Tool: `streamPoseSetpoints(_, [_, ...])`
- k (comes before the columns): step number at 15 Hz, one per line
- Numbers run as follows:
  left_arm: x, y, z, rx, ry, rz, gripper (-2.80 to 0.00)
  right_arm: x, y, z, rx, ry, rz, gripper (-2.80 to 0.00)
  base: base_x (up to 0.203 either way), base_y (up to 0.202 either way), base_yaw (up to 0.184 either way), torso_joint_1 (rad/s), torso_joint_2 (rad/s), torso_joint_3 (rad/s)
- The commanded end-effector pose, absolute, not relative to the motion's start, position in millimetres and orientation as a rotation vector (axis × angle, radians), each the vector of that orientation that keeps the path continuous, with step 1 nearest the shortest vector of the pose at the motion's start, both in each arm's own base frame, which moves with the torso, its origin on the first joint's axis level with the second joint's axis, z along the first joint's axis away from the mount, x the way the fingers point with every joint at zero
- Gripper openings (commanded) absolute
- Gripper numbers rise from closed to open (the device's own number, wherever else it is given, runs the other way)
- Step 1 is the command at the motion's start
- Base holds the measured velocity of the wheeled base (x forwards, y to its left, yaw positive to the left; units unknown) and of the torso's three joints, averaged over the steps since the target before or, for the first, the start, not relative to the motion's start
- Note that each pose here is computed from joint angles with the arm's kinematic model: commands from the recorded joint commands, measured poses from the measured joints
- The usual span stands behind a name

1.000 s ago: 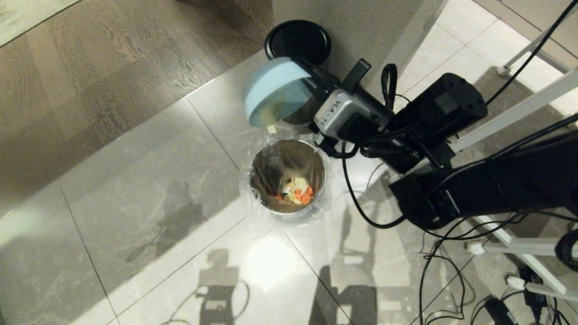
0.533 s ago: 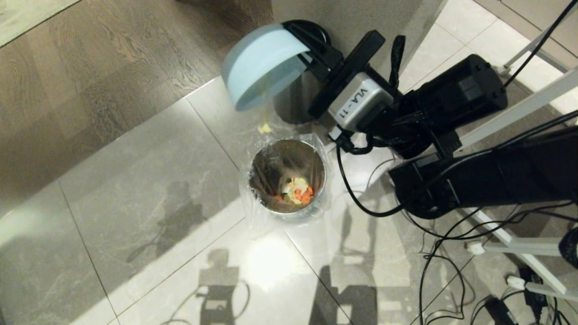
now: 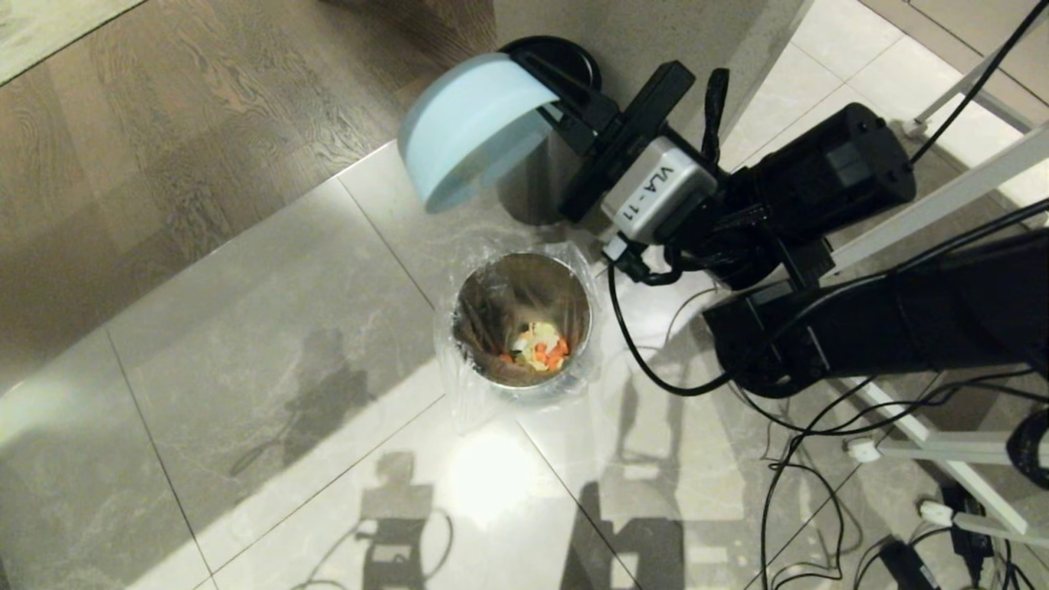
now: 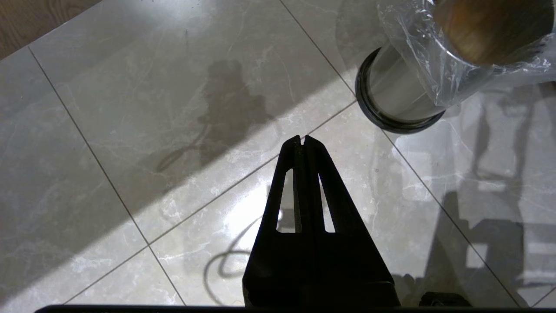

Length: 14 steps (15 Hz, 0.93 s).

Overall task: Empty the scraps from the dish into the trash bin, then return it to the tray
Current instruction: Pour the leftover food from the bowl into the trash can, then put the bowl back to the table

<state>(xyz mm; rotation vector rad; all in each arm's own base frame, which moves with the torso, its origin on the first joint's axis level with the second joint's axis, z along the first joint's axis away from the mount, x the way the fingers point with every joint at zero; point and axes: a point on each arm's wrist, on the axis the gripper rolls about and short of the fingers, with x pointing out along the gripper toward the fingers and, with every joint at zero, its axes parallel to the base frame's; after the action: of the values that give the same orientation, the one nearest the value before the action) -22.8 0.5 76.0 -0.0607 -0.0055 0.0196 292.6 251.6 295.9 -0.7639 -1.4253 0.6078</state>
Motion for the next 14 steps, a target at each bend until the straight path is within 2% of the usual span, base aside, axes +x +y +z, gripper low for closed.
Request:
streamPoseSetpoints(1, [-22.7, 0.5, 76.1, -0.061, -0.005, 0.020, -2.80, 291.6, 251.3, 295.1, -0.760, -1.456, 0.574, -2.80, 0.000, 0.000, 0.000, 0.000, 0.00, 0.000])
streamPoseSetpoints(3, [-22.7, 0.5, 76.1, -0.061, -0.005, 0.021, -2.80, 293.4, 252.0, 292.9, -0.745, -1.416, 0.556, -2.80, 0.000, 0.000, 0.000, 0.000, 0.00, 0.000])
streamPoseSetpoints(5, [-22.7, 0.5, 76.1, -0.061, -0.005, 0.020, -2.80, 297.1, 251.3, 289.9, -0.679, -1.300, 0.510, -2.80, 0.000, 0.000, 0.000, 0.000, 0.00, 0.000])
streamPoseSetpoints(14, [-22.7, 0.5, 76.1, -0.061, -0.005, 0.020, -2.80, 303.5, 234.5, 266.8, -0.346, -0.589, 0.316, -2.80, 0.000, 0.000, 0.000, 0.000, 0.00, 0.000])
